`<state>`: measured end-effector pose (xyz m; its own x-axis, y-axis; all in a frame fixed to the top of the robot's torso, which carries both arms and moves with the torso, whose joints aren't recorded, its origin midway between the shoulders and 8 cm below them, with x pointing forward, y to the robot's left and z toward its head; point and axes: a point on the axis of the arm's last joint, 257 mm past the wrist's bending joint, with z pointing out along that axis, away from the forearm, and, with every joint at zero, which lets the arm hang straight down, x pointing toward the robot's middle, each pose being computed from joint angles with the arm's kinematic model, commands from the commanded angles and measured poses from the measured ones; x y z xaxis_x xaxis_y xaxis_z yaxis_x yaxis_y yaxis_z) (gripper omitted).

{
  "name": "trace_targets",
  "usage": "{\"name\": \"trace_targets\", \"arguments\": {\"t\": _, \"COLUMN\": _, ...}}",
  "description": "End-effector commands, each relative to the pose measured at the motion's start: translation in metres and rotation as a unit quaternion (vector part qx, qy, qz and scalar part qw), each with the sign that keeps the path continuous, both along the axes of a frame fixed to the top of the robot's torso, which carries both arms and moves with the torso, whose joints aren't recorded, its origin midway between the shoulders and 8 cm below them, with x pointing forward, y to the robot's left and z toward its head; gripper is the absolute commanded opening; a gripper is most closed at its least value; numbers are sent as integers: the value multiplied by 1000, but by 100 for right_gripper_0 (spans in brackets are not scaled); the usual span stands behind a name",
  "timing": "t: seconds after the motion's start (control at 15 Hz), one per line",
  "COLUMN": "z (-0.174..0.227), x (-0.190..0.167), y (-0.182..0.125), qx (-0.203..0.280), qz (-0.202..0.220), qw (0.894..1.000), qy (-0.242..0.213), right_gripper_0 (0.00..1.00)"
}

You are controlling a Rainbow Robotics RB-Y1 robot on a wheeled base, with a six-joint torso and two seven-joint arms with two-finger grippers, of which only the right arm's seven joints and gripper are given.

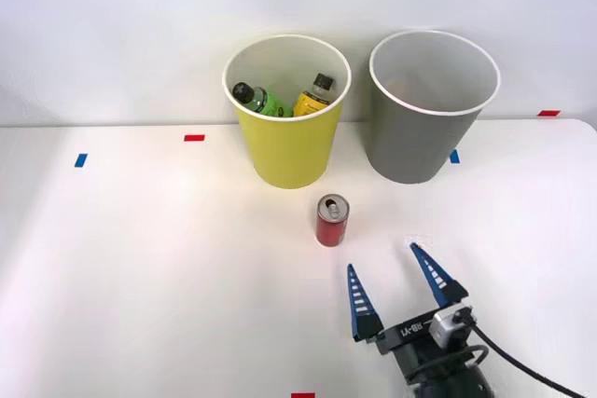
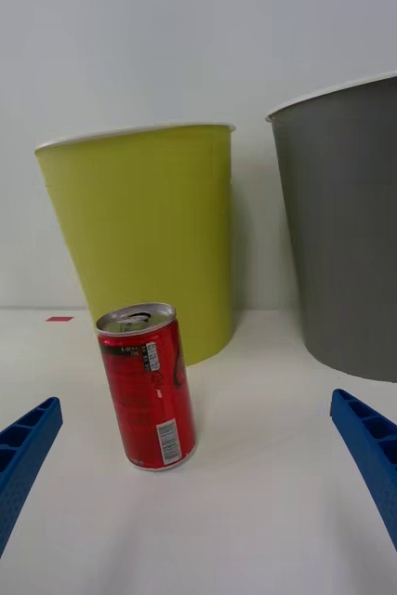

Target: Put cans in the gray bin, plastic bottles in the light green bin

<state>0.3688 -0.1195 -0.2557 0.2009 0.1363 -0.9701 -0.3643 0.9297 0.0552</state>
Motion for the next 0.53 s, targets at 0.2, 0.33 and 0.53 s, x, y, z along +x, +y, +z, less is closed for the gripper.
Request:
{"name": "trace_targets", "arguments": {"t": 0.2, "z": -8, "x": 41, "y": 21, "qx": -14, "qz": 15, "qw": 1000, "qy": -9, "right_gripper_0": 100}}
{"name": "trace_targets", "arguments": {"t": 0.33, "z": -12, "x": 57, "y": 29, "qx": -17, "qz": 16, "qw": 1000, "qy": -9, "right_gripper_0": 100}}
{"name": "trace_targets", "arguments": {"t": 0.53, "z": -8, "x": 79, "y": 45, "qx": -27, "qz": 25, "qw": 999, "qy": -19, "right_gripper_0": 100}}
